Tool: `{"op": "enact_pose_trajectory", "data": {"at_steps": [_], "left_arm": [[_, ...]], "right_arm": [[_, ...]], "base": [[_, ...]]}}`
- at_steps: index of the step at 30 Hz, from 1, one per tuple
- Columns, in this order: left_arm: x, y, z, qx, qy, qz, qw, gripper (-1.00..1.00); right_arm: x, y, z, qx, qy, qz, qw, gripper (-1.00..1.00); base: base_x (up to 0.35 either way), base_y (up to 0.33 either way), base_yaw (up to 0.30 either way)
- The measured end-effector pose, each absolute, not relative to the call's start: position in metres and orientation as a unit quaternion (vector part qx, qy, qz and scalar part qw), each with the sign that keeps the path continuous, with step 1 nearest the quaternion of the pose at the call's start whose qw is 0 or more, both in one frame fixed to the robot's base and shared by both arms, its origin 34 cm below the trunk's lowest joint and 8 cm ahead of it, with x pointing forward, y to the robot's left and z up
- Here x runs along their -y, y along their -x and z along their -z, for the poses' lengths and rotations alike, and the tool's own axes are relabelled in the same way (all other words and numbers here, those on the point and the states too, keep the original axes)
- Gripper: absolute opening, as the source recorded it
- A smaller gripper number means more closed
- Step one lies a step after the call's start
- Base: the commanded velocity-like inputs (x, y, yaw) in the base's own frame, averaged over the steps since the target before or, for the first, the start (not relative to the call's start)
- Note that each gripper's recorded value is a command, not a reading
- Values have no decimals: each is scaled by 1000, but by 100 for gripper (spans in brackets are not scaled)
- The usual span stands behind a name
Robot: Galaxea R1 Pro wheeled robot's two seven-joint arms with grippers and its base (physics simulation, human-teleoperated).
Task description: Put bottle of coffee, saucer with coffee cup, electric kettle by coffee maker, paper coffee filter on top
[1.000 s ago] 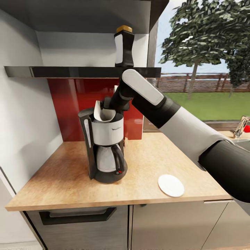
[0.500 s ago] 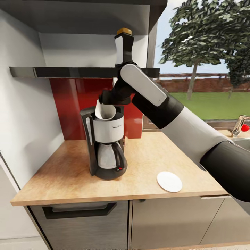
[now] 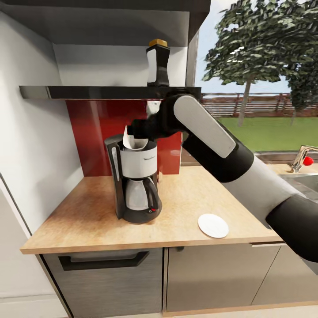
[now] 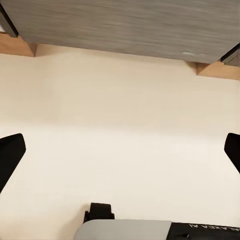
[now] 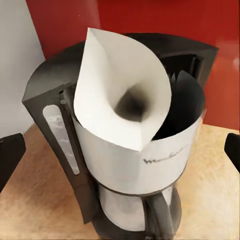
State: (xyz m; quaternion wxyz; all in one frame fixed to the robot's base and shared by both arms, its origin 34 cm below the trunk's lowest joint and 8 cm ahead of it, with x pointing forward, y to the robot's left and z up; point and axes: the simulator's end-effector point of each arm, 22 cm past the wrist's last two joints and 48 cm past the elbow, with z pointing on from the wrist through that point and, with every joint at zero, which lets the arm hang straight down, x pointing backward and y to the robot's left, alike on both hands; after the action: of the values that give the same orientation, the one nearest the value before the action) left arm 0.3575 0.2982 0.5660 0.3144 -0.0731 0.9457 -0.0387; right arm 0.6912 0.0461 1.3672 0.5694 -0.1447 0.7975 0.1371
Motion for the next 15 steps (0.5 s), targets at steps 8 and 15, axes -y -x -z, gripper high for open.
{"op": "enact_pose_trajectory", "data": {"at_steps": [8, 15], "left_arm": [[-298, -358, -566, -946, 73, 39, 315, 100], [-298, -358, -566, -946, 73, 39, 315, 100]], "right_arm": [[-34, -688, -1316, -806, 173, -190, 533, 100], [-35, -659, -1318, -752, 266, -360, 483, 100]], "base": [[0, 0, 0], [0, 0, 0]]}}
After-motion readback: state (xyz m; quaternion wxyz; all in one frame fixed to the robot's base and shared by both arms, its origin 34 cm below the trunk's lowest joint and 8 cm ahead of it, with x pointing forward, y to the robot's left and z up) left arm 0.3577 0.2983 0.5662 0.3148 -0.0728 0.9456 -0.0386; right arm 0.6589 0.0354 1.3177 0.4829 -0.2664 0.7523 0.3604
